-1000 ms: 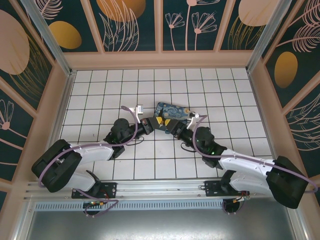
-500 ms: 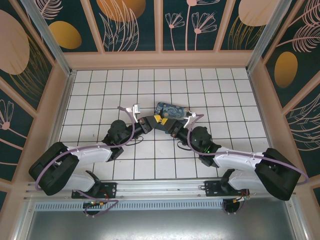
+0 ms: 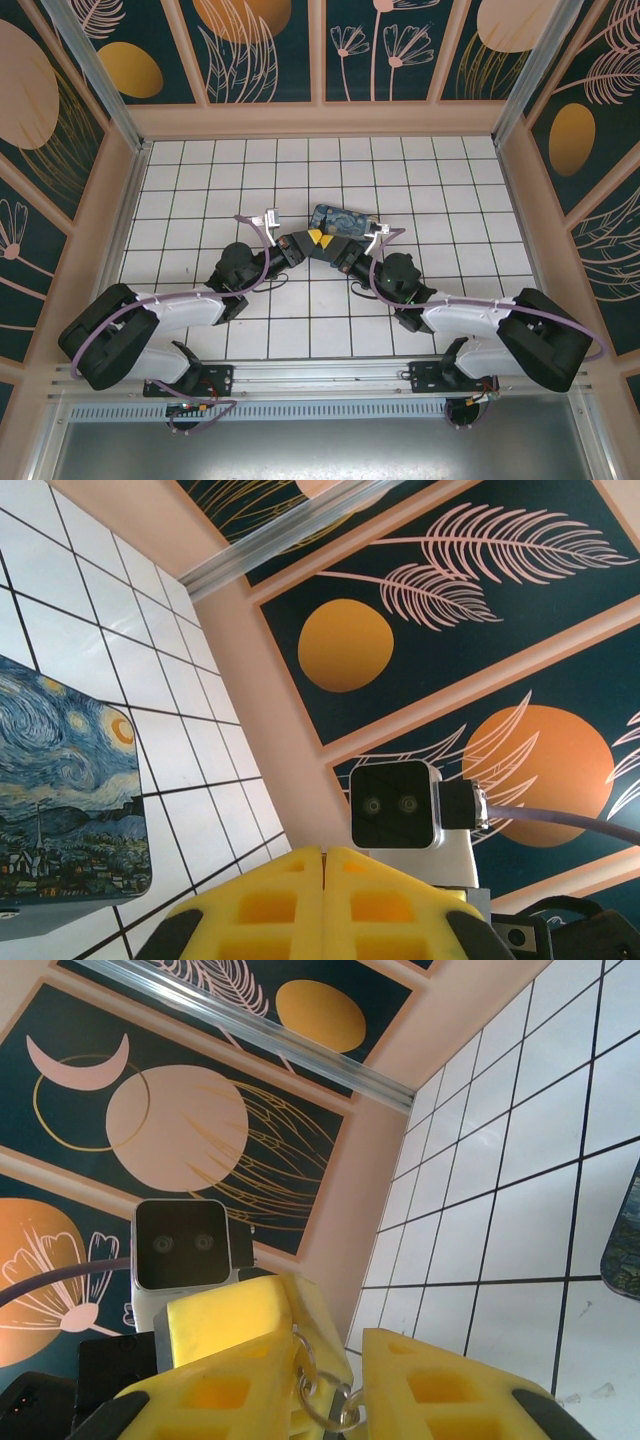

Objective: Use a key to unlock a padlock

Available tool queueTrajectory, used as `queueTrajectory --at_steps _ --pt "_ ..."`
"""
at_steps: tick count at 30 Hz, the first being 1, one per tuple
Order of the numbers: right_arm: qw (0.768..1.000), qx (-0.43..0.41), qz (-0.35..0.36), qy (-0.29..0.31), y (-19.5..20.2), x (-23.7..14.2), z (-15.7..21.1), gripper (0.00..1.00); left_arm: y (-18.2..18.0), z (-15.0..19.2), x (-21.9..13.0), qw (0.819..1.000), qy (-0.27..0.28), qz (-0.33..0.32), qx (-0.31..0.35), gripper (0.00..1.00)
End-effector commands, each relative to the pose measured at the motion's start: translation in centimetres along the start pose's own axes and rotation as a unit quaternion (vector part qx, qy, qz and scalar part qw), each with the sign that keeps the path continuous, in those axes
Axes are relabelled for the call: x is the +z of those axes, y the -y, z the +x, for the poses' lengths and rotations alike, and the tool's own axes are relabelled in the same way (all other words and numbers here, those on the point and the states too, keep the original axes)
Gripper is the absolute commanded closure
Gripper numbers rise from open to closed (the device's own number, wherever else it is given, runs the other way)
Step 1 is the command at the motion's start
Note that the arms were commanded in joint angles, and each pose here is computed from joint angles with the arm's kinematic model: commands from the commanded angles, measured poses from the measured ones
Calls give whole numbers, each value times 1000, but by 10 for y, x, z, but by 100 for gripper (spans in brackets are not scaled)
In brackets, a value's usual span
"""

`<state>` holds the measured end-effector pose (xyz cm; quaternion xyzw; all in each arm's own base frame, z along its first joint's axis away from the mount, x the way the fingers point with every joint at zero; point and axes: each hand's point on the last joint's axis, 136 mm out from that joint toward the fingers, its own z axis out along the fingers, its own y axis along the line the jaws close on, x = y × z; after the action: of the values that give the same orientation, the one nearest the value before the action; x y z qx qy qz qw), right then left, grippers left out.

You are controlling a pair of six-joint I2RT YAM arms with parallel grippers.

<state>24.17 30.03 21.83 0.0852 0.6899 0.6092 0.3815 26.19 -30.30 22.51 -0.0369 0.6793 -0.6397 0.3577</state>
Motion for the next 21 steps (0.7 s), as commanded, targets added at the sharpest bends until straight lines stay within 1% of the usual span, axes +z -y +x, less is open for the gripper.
queueTrajectory --at_steps 1,4,8,10,12,16,18,20,21 --pt "999 9 -33 8 -14 0 -5 76 8 -1 0 1000 9 20 -2 100" --pt "999 10 -35 9 -15 2 -6 77 7 0 0 1000 11 18 -5 100" --pt "999 10 -36 12 -16 4 -7 82 7 4 1 1000 10 20 -11 100" --pt "999 12 -36 15 -16 4 -8 88 8 6 1 1000 11 24 -15 100" --pt "999 12 -35 16 -16 4 -10 100 8 7 1 999 11 25 -20 100" --pt "999 12 -30 19 -12 -2 -11 100 6 7 0 999 14 18 -35 100" --pt "999 14 -22 20 -6 -8 -12 100 3 4 -2 999 20 3 -37 74" --pt "1000 14 -15 19 -1 -14 -12 100 -2 1 -5 999 29 -19 -35 40" --pt "1000 15 -12 20 1 -17 -13 100 -3 -1 -6 999 32 -27 -33 33"
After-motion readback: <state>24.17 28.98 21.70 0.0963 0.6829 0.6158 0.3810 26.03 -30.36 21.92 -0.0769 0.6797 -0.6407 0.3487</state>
